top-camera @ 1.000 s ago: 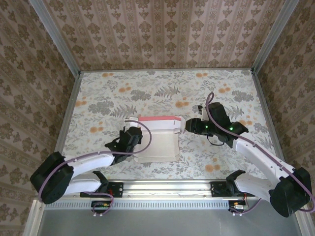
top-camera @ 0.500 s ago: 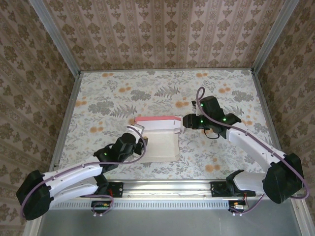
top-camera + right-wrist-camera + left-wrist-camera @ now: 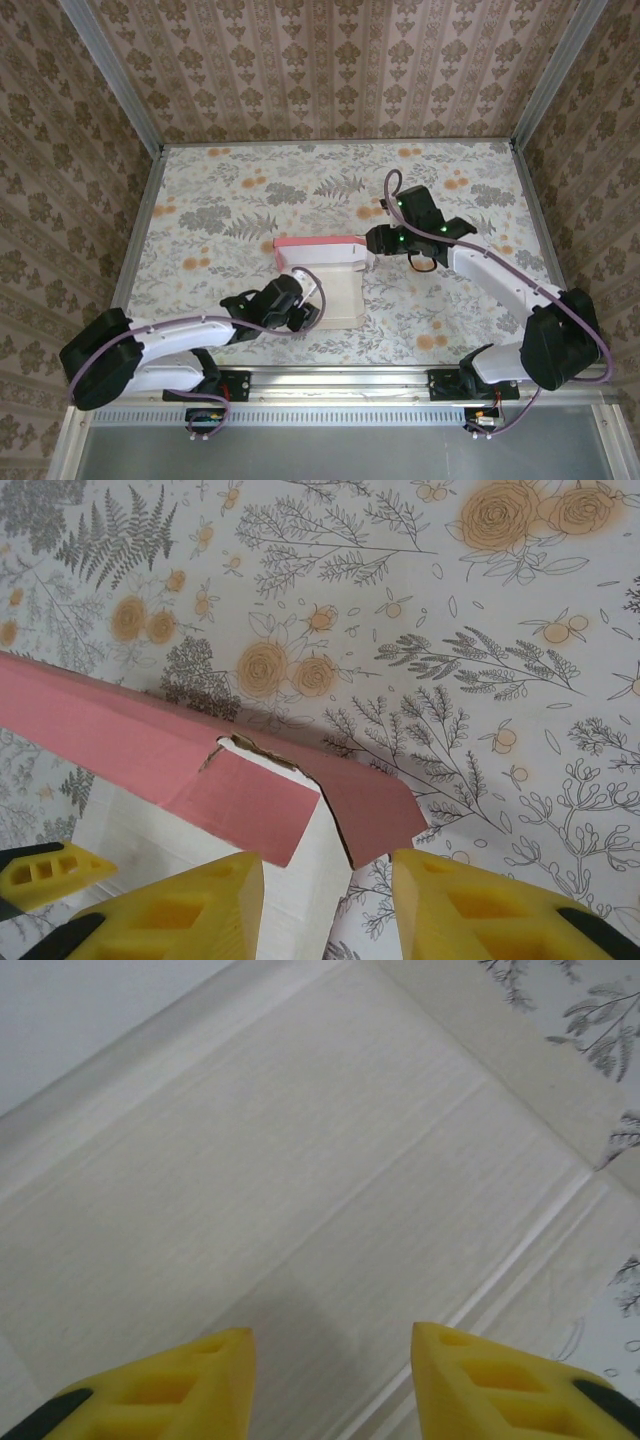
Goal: Fold the paper box
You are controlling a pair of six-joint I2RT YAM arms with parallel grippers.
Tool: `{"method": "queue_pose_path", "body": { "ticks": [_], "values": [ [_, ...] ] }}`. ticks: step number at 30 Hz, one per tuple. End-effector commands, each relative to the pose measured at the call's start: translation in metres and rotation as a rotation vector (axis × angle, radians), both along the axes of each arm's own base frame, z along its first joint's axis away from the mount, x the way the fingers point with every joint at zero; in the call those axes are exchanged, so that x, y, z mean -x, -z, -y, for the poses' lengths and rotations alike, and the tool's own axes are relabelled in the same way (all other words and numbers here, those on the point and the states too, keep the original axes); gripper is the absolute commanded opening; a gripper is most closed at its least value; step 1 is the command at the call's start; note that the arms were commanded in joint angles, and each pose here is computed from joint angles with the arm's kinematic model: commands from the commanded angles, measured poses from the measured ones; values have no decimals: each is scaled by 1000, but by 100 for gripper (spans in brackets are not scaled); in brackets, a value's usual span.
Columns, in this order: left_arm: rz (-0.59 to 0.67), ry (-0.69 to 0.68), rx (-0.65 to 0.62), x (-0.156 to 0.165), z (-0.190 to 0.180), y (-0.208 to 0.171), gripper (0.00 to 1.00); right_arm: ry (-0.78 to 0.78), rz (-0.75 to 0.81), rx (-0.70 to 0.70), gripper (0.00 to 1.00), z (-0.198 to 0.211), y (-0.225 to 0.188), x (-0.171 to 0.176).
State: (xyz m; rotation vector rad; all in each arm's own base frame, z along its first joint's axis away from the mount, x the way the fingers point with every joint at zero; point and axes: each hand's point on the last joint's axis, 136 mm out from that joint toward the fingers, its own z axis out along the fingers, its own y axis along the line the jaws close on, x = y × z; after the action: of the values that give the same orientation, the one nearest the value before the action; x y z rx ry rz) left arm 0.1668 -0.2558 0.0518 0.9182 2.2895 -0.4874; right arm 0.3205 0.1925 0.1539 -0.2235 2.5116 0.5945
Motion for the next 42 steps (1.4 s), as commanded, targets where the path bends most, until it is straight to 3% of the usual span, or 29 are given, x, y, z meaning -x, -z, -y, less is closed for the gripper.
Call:
{"method": "queue_pose_path", "body": {
  "ticks": [1, 12, 26, 42],
  "values": [
    [-5, 62, 31, 4, 17, -10, 48, -22, 0, 39, 40, -1, 1, -7],
    [-46, 78, 4, 8, 19, 0, 52, -61, -31, 75, 33, -8, 14, -17],
    [-87, 66, -63, 7, 20, 16, 52, -99, -43, 61, 13, -15, 11, -8],
    [-104, 70, -128, 8, 20, 29, 47, -202, -21, -36, 6, -40, -18, 4]
  ]
}}
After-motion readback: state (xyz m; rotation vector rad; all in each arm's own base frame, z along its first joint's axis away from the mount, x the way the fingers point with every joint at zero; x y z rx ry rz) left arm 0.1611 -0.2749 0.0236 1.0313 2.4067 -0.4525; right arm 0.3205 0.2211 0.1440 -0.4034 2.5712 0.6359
